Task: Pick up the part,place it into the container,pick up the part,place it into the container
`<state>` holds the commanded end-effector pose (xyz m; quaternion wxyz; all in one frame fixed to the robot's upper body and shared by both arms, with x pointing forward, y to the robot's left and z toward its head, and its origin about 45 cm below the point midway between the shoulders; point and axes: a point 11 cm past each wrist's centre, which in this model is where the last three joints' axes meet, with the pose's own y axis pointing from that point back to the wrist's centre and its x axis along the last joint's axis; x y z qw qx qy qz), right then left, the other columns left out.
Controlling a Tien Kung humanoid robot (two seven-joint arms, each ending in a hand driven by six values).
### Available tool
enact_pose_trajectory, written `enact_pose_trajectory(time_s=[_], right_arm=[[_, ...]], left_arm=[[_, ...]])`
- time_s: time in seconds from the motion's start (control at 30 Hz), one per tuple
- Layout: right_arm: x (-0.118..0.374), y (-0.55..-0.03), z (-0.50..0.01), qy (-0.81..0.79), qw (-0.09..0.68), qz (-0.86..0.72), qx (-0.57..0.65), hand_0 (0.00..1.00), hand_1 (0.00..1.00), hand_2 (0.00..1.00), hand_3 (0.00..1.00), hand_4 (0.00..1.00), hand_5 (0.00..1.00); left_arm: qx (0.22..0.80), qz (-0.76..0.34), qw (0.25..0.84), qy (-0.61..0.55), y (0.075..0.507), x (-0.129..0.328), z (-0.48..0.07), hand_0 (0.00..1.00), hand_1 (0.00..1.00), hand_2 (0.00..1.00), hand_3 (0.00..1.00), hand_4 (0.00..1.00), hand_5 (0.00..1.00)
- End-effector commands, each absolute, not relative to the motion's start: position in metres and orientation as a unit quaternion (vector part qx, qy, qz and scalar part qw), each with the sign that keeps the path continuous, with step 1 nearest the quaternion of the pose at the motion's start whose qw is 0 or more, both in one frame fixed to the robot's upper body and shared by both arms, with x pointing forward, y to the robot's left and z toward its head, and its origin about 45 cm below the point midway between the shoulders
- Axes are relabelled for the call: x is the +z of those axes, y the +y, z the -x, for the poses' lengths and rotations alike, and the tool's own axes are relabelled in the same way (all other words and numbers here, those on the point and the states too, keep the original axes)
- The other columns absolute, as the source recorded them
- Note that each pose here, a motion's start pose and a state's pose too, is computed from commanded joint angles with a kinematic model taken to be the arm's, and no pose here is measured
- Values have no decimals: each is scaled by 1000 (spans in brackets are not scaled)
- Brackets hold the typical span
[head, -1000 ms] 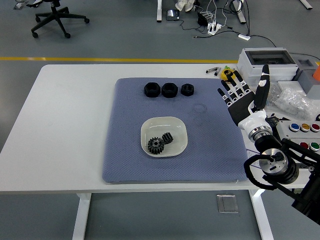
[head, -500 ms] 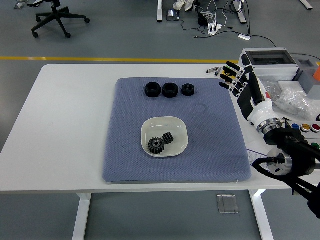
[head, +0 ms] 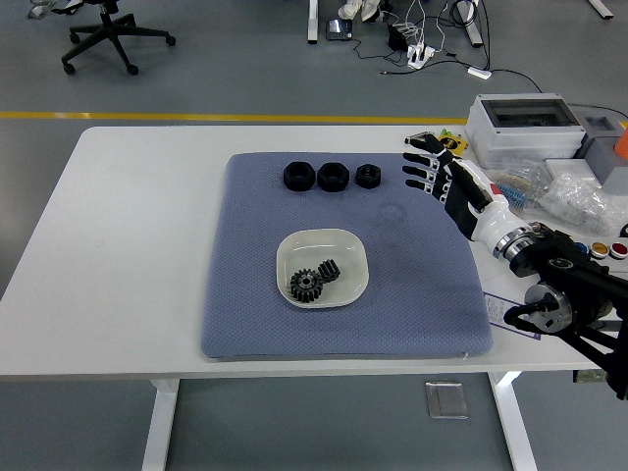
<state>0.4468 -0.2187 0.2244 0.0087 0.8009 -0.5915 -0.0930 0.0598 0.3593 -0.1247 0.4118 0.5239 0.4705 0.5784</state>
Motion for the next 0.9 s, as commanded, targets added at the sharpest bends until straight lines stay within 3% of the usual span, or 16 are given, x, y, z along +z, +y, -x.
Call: enact_pose_trajectory(time_s=[0.27, 0.5, 0.9], right_arm=[[236, -229, -477, -592, 60, -801, -61, 826, 814, 823, 855, 998, 841], [247, -245, -498, -616, 58, -781, -89, 822, 805, 811, 838, 998, 848], [307, -321, -529, -690, -14, -712, -130, 809, 795, 800, 813, 998, 864]], left_arm=[[575, -526, 407, 477, 359, -126, -53, 828, 771, 804, 577, 474, 758], [572, -530, 404, 479, 360, -126, -49, 829, 774, 804, 578, 475, 752], [574, -530, 403, 477, 364, -125, -49, 830, 774, 802, 577, 481, 741]])
